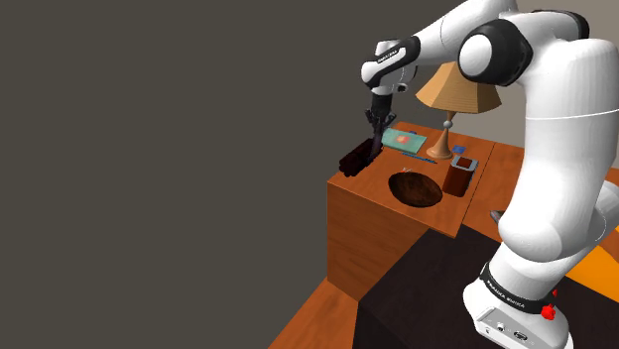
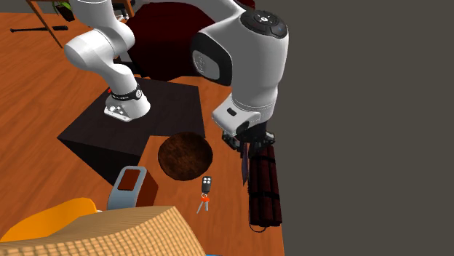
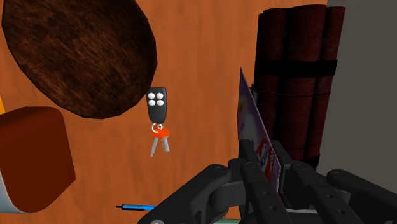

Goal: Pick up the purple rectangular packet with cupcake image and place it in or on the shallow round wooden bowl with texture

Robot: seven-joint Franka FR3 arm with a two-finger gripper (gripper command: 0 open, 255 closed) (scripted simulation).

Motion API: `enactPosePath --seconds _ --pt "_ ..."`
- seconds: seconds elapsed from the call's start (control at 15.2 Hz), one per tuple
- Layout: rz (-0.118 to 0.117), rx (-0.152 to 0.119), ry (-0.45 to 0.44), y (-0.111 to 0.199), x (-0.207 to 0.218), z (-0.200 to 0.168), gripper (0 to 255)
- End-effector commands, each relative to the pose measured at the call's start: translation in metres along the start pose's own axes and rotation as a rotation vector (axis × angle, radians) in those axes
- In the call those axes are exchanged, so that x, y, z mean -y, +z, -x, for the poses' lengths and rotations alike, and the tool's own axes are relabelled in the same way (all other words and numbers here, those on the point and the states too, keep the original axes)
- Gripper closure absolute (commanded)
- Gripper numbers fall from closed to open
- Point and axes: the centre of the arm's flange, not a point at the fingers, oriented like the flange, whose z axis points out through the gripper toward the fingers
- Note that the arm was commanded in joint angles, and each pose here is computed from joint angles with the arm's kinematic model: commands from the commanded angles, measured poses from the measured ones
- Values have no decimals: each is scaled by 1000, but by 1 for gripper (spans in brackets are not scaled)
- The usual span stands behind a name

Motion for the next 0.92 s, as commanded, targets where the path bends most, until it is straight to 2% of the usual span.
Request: enactPosePath --seconds 0.0,0.4,0.86 --pt "0 0 0 -11 0 0 255" --pt "0 0 0 -37 0 0 255" --pt "0 0 0 -57 -83 36 255"
